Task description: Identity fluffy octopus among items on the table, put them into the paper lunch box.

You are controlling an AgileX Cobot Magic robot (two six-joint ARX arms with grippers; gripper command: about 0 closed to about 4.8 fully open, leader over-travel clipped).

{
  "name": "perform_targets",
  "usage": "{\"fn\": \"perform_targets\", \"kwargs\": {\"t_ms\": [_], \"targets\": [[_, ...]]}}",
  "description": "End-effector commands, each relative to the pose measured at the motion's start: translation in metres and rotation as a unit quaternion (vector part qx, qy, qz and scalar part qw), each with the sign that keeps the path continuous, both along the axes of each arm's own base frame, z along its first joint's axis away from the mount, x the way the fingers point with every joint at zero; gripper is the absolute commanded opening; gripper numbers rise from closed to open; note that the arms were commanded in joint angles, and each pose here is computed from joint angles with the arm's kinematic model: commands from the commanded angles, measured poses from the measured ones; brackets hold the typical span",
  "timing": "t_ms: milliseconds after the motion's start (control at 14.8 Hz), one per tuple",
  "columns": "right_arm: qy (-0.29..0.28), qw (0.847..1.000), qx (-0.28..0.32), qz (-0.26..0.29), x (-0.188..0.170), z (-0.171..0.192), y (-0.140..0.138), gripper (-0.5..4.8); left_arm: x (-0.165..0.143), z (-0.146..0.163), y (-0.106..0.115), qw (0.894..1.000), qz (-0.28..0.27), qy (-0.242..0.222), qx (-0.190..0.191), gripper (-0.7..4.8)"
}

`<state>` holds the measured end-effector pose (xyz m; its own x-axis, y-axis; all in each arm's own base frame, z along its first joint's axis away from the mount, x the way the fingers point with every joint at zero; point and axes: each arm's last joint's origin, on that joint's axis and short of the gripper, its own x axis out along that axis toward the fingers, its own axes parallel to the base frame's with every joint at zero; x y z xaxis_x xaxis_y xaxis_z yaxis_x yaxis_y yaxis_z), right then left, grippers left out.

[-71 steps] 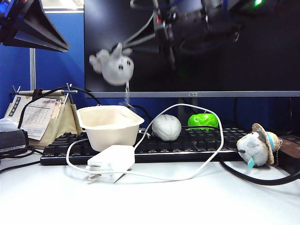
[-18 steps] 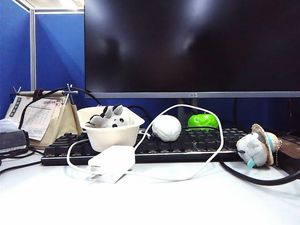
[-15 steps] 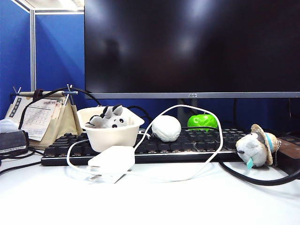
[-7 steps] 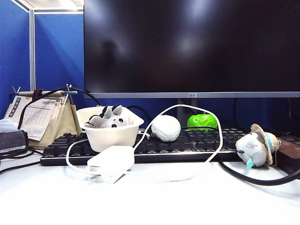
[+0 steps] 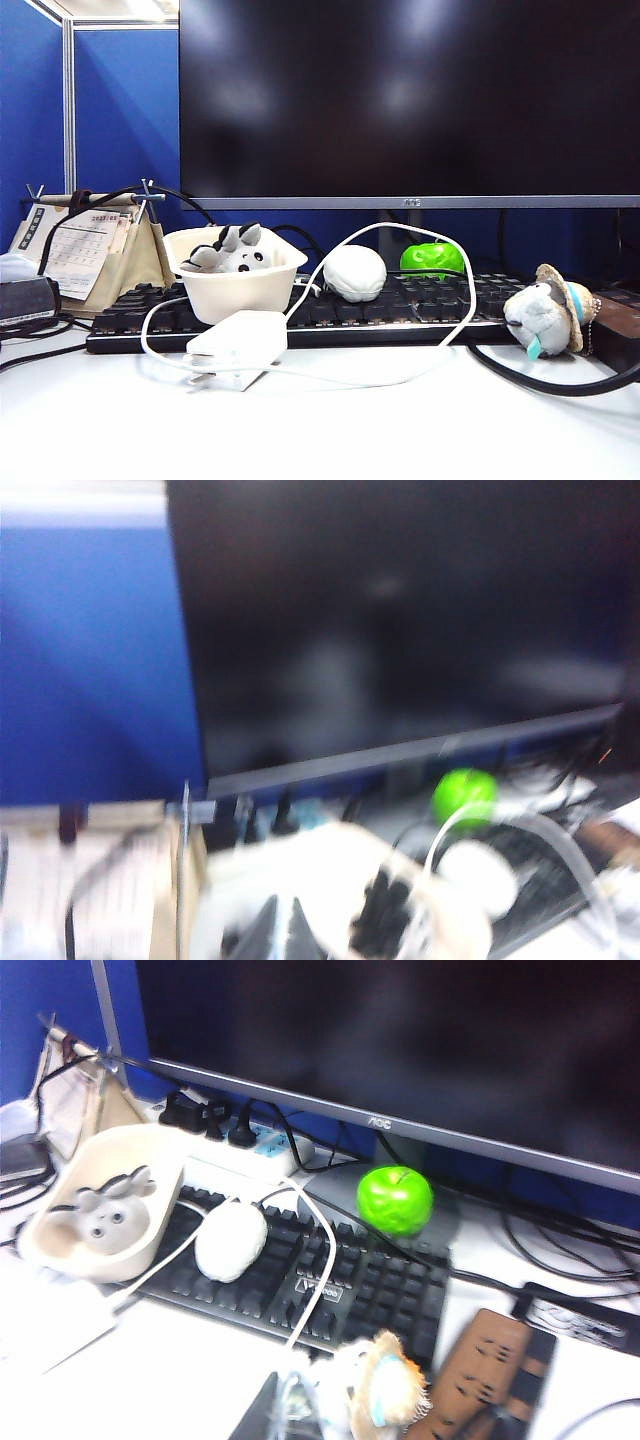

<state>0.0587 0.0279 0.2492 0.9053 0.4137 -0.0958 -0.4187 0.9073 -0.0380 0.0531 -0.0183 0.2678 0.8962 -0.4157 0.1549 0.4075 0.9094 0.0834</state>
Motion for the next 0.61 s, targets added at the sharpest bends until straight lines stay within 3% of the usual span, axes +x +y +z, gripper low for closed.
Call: {"fn": "perform_targets", "kwargs": {"t_ms": [67, 607], "targets": [[-0.035, 0.999, 0.016, -0.001, 0.013, -0.017, 0.006, -0.06, 0.013, -0.021, -0.003, 1.000, 0.005, 0.000, 0.000, -0.06], [0.005, 1.000, 0.002, 0.003, 0.017, -0.037, 0.009, -0.06, 0.022, -0.055, -0.005, 0.995, -0.001, 0.093, 0.022, -0.05]]}}
